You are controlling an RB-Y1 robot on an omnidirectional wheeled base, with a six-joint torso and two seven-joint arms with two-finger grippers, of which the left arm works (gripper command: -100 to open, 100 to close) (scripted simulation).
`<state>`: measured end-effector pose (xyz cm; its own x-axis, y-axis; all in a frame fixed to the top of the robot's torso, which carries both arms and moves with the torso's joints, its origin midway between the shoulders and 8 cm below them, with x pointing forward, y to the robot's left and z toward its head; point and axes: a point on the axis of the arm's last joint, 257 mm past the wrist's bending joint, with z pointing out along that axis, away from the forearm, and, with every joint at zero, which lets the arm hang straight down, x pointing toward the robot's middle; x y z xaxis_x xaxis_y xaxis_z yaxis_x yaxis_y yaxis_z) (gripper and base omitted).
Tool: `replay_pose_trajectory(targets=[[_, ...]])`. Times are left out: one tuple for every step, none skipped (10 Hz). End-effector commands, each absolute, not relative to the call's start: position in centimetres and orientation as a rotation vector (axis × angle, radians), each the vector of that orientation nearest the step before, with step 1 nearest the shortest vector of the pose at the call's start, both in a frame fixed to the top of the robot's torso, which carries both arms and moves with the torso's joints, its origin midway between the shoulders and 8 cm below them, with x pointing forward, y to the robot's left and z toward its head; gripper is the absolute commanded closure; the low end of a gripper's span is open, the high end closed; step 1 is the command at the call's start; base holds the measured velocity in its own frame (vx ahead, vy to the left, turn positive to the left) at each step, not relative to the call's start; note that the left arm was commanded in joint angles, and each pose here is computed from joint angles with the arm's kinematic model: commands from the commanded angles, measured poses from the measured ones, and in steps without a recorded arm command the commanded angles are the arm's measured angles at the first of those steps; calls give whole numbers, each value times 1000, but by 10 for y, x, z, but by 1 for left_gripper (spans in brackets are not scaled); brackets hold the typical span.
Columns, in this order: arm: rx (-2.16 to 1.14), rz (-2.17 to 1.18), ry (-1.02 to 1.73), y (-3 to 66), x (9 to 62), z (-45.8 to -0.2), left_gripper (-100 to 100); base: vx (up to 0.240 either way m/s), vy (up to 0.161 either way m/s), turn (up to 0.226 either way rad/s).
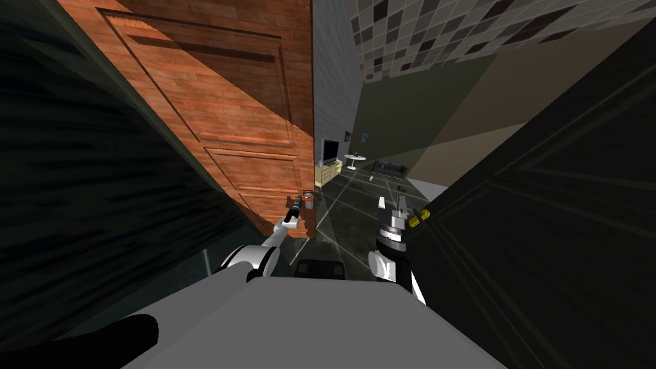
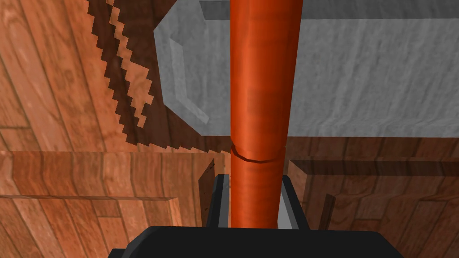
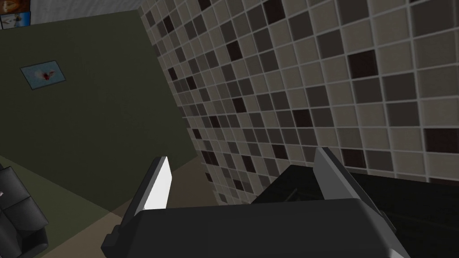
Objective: Push the door open
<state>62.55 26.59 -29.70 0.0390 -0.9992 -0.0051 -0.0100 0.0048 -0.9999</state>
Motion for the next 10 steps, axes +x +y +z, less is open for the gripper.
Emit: replay_pose_trajectory(targets=[[-1231,-1172,1173,269,627,-292,100,121,-117,62],[-1236,-1165,1181,271,625,-297,100,56,-44,50],[-1243,-1152,1165,282,624,-296,100,95,-34,50],[-1245,-1149,1161,285,624,-295,100,136,-85,48],[-1250,-1141,1152,291,624,-295,100,170,-97,54],[-1255,-1132,1142,298,623,-295,100,180,-93,54],[-1261,-1123,1131,306,622,-295,100,186,-110,71],[-1264,-1118,1126,310,622,-295,100,172,-101,60],[-1270,-1108,1115,317,621,-294,100,183,-106,54],[-1276,-1099,1104,325,620,-294,100,178,-110,68]])
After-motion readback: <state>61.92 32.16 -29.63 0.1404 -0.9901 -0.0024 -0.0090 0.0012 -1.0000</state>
